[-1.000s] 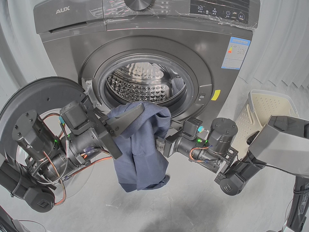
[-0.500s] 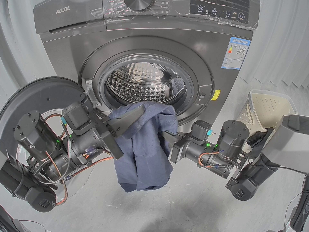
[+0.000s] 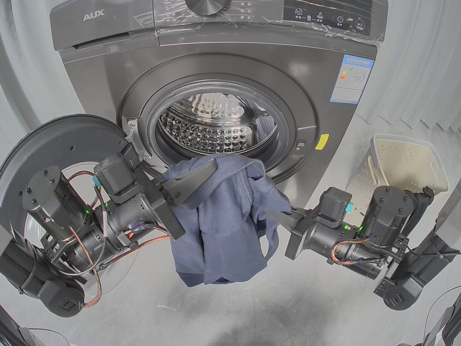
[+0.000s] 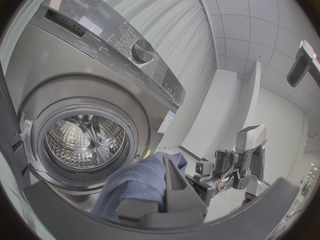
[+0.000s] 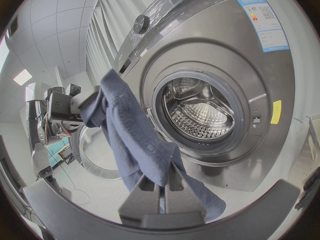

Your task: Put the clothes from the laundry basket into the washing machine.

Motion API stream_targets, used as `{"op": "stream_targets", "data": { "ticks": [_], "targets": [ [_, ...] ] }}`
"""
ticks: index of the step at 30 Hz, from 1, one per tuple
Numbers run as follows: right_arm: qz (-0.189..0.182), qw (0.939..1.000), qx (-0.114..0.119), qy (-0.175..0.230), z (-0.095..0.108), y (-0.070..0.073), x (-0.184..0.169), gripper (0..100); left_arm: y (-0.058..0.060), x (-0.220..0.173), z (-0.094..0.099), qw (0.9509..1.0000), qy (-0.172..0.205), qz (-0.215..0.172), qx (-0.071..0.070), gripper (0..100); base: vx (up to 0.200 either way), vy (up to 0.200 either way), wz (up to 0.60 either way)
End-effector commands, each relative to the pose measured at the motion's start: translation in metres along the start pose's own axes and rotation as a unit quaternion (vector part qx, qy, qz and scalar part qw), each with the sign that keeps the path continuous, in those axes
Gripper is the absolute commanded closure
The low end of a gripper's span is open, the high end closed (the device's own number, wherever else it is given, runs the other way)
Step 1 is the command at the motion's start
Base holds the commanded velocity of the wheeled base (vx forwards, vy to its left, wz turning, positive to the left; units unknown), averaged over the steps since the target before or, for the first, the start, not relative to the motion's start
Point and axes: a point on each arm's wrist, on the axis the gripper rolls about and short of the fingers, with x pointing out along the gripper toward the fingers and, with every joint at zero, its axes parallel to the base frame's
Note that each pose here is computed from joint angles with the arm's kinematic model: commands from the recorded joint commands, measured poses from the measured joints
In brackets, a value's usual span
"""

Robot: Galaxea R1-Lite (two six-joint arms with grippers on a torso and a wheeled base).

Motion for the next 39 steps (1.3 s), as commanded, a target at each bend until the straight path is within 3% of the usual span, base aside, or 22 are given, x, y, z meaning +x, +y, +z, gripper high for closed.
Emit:
{"op": "stream_targets", "data": {
  "ticks": [1, 8, 11, 12, 14, 23, 25, 29, 39],
  "targets": [
    [0.002, 0.9999, -0.001, -0.017, 0.014, 0.004, -0.017, 100, 0.0, -0.001, -0.001, 1.0, 0.004, -0.005, -0.007, 0, 0.0, 0.0, 0.0],
    [0.006, 0.9987, -0.005, -0.05, 0.032, 0.006, -0.023, 100, 0.008, 0.001, -0.021, 0.9985, 0.039, 0.002, -0.039, 0, 0.0, 0.0, 0.0],
    [0.007, 0.9985, -0.005, -0.054, 0.035, 0.007, -0.024, 100, 0.009, 0.001, -0.026, 0.998, 0.048, 0.006, -0.041, 0, 0.0, 0.0, 0.0],
    [0.007, 0.9982, -0.006, -0.059, 0.037, 0.007, -0.025, 100, 0.013, 0.0, -0.041, 0.9961, 0.074, 0.014, -0.047, 0, 0.0, 0.0, 0.0],
    [0.007, 0.9982, -0.006, -0.059, 0.037, 0.007, -0.025, 100, 0.014, -0.001, -0.049, 0.9946, 0.09, 0.016, -0.05, 0, 0.0, 0.0, 0.0],
    [-0.003, 0.9959, -0.01, -0.09, 0.053, 0.006, -0.008, 100, 0.015, -0.006, -0.064, 0.9906, 0.121, 0.021, -0.06, 0, 0.0, 0.0, 0.0],
    [-0.007, 0.9955, -0.01, -0.093, 0.055, 0.006, -0.006, 100, 0.016, -0.007, -0.067, 0.9899, 0.127, 0.023, -0.058, 0, 0.0, 0.0, 0.0],
    [-0.009, 0.9939, -0.011, -0.109, 0.061, 0.006, 0.0, 100, 0.023, -0.01, -0.082, 0.9867, 0.154, 0.034, -0.041, 0, 0.0, 0.0, 0.0],
    [-0.01, 0.9935, -0.011, -0.113, 0.063, 0.005, 0.001, 100, 0.04, -0.014, -0.103, 0.9798, 0.186, 0.059, -0.045, 0, 0.0, 0.0, 0.0]
  ]
}}
